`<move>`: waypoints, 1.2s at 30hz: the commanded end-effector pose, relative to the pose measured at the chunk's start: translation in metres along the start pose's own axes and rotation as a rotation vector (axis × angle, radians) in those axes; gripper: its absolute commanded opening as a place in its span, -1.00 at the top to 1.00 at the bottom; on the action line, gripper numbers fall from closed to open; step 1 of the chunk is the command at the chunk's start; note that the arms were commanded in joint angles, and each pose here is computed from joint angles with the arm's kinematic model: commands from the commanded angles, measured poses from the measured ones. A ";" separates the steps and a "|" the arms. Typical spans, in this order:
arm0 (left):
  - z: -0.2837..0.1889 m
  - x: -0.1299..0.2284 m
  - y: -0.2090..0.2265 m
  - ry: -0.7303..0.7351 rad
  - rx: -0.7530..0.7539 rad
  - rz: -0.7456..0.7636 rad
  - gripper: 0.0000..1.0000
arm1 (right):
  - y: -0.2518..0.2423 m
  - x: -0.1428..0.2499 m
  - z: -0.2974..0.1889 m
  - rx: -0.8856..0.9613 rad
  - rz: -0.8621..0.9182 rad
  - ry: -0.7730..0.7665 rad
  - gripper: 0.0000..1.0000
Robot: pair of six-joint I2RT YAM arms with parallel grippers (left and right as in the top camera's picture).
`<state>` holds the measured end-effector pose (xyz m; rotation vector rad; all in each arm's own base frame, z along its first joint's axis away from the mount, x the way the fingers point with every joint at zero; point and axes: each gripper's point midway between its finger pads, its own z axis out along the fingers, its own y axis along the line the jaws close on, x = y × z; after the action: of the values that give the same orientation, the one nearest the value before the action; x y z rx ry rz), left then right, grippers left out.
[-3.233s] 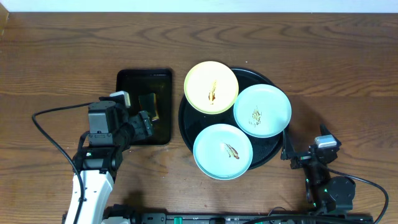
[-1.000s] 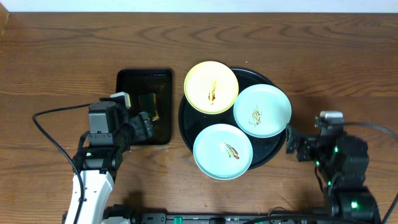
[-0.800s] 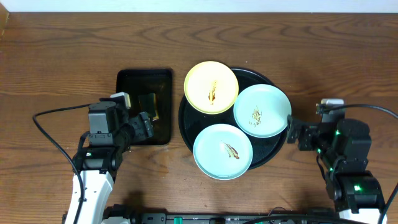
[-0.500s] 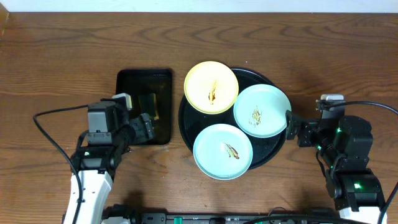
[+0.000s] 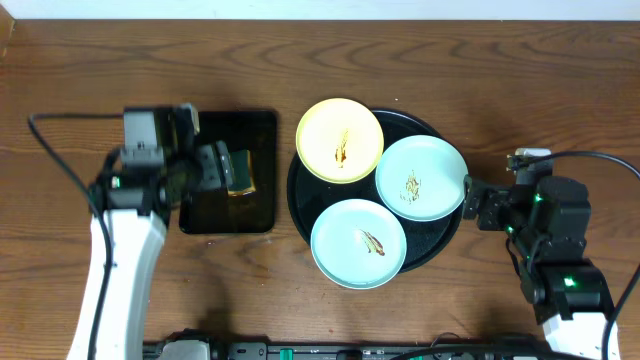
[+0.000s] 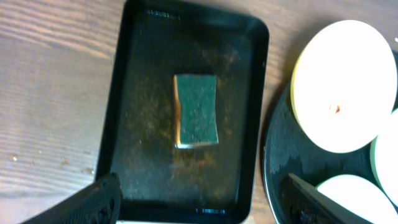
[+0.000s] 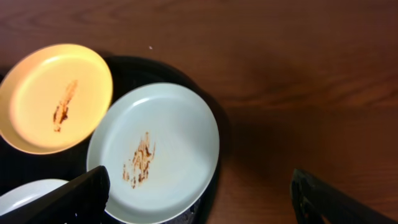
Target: Clean dirty plates on tray and stack at the side
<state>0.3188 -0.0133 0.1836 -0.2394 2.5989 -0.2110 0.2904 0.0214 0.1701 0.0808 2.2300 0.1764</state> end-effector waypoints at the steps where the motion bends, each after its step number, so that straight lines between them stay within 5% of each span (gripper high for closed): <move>1: 0.001 -0.016 0.004 0.026 -0.035 0.012 -0.61 | 0.001 -0.001 0.004 0.008 0.036 0.017 -0.81; 16: 0.063 -0.020 0.002 0.106 -0.036 0.000 -0.61 | 0.000 0.006 0.009 0.012 0.037 0.055 -0.82; 36: 0.157 0.037 0.004 0.382 -0.080 0.029 -0.43 | 0.000 0.007 0.009 0.013 0.038 0.058 -0.81</move>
<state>0.3623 -0.0356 0.0343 -0.2051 2.9891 -0.1714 0.2903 0.0209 0.1505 0.1242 2.3074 0.1852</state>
